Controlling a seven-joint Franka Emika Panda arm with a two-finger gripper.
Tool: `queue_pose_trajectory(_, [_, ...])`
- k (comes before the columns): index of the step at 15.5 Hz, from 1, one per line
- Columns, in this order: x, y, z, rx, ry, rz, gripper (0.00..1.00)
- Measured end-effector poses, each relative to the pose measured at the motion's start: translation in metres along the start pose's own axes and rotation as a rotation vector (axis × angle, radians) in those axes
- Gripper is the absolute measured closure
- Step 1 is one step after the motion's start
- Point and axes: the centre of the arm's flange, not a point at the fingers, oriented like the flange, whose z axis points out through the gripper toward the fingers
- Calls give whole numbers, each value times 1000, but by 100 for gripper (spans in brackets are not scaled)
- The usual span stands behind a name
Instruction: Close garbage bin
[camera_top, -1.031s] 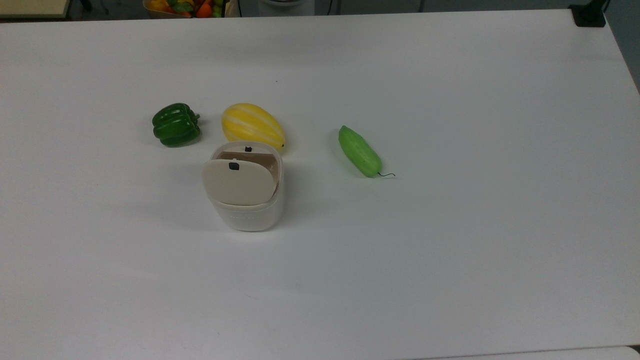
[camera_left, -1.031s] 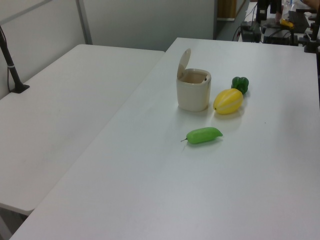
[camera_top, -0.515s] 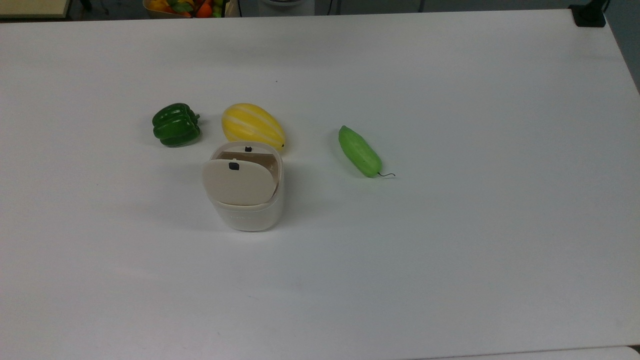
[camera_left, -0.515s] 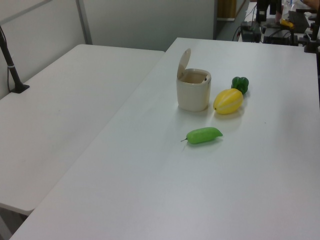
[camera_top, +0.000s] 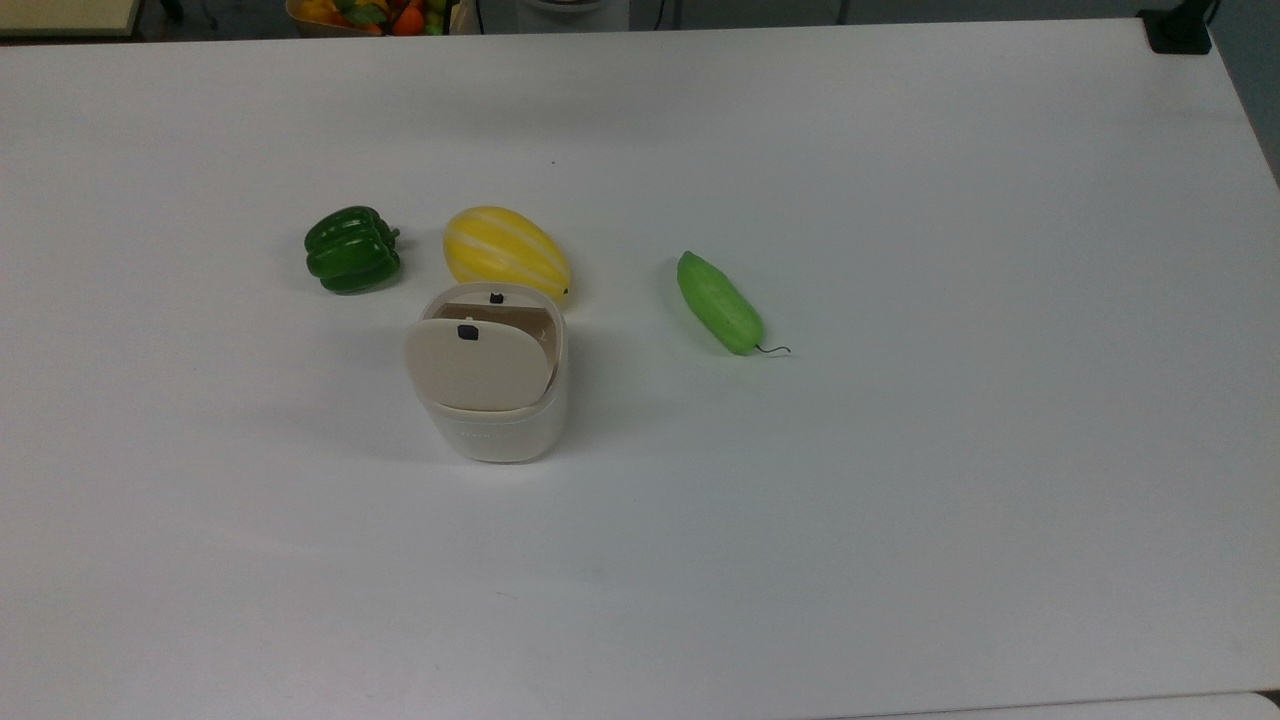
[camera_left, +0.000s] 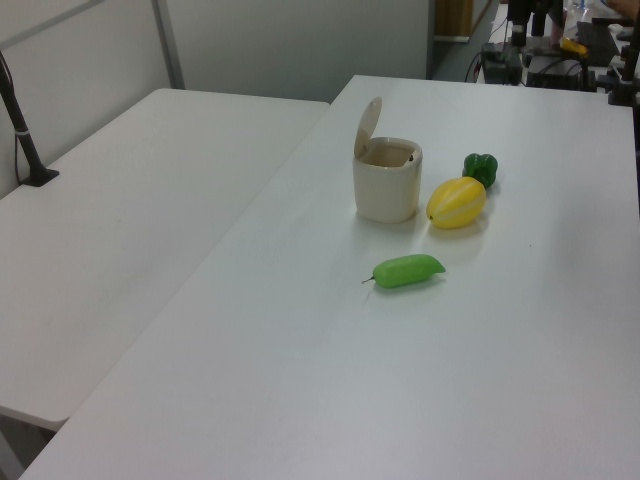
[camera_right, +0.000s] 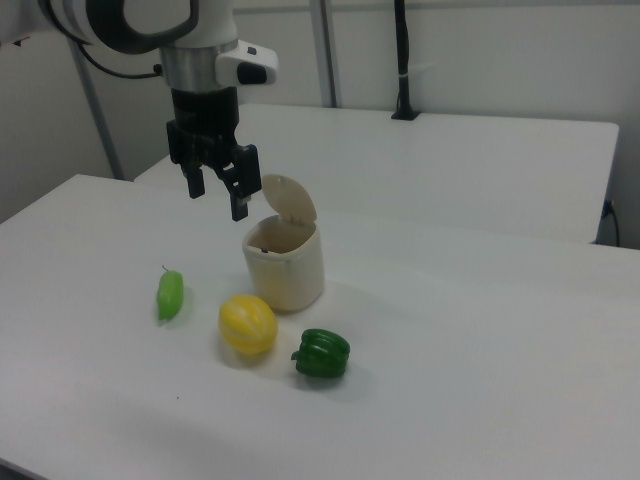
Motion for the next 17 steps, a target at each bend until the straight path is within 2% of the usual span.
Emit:
queue_pose_trajectory(1, [1, -2, 1, 8, -1, -2, 9])
queue_pose_trajectory(5, [10, -10, -2, 56, 61, -11, 55])
queue_pose_trajectory(6, [13, -11, -4, 64, 85, -11, 63])
queue_pose_trajectory(7, [17, -11, -8, 70, 124, -11, 80])
queue_pose_trajectory(8, [19, -12, -10, 72, 150, -11, 90])
queue_pose_trajectory(11, [31, -18, -14, 93, 231, -14, 99])
queue_pose_trajectory(14, [44, -22, -15, 94, 305, -16, 99])
queue_pose_trajectory(17, [50, -33, -13, 94, 333, -32, 99])
